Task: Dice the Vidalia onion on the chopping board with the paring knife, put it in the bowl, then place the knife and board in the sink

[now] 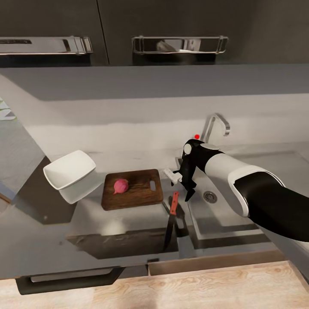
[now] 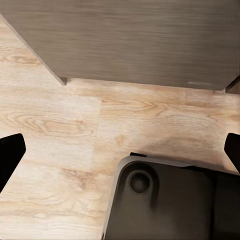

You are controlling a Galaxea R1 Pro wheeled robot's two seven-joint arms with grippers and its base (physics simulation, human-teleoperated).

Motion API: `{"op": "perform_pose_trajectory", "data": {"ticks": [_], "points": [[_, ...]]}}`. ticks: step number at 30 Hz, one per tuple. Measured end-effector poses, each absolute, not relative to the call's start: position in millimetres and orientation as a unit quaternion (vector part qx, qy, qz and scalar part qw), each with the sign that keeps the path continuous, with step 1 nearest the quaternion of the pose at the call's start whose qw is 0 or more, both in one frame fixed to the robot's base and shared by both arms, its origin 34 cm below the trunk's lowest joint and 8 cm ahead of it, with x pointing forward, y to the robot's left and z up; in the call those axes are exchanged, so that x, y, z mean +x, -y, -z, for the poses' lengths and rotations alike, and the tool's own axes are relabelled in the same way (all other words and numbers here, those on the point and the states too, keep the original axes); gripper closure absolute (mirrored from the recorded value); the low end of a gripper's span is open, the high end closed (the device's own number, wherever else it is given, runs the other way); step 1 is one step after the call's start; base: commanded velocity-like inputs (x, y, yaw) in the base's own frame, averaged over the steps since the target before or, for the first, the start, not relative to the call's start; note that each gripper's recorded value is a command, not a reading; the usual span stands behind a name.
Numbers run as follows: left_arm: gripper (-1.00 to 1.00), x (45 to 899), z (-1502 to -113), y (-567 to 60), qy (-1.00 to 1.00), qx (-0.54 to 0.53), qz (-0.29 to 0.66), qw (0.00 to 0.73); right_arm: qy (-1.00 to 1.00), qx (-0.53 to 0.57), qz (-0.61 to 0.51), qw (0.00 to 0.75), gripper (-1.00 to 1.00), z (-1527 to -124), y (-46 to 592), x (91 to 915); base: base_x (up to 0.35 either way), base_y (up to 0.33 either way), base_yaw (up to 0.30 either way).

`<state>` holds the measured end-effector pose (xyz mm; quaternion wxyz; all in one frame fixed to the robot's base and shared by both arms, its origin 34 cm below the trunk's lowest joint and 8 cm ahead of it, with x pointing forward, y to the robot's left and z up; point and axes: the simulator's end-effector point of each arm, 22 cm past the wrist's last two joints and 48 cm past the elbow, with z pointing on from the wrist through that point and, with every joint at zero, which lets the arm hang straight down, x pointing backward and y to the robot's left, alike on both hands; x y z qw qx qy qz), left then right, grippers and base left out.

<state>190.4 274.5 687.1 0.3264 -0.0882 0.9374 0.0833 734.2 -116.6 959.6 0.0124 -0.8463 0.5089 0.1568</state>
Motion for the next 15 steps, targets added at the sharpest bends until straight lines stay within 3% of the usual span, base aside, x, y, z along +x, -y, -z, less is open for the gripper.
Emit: {"op": "perform_pose_trajectory", "data": {"ticks": [7,15], "points": [[-1.00,187,-686,-275,-0.939,-0.088,-0.084,0.321,-0.509,-0.845,-0.161,0.010,-1.00,-953,117,734,0.020,-0.008,0.000],[-1.00,182,-685,-275,-0.941,-0.087,-0.085,0.314,-0.509,-0.845,-0.166,0.007,-1.00,-945,116,733,0.109,0.000,0.000]]}}
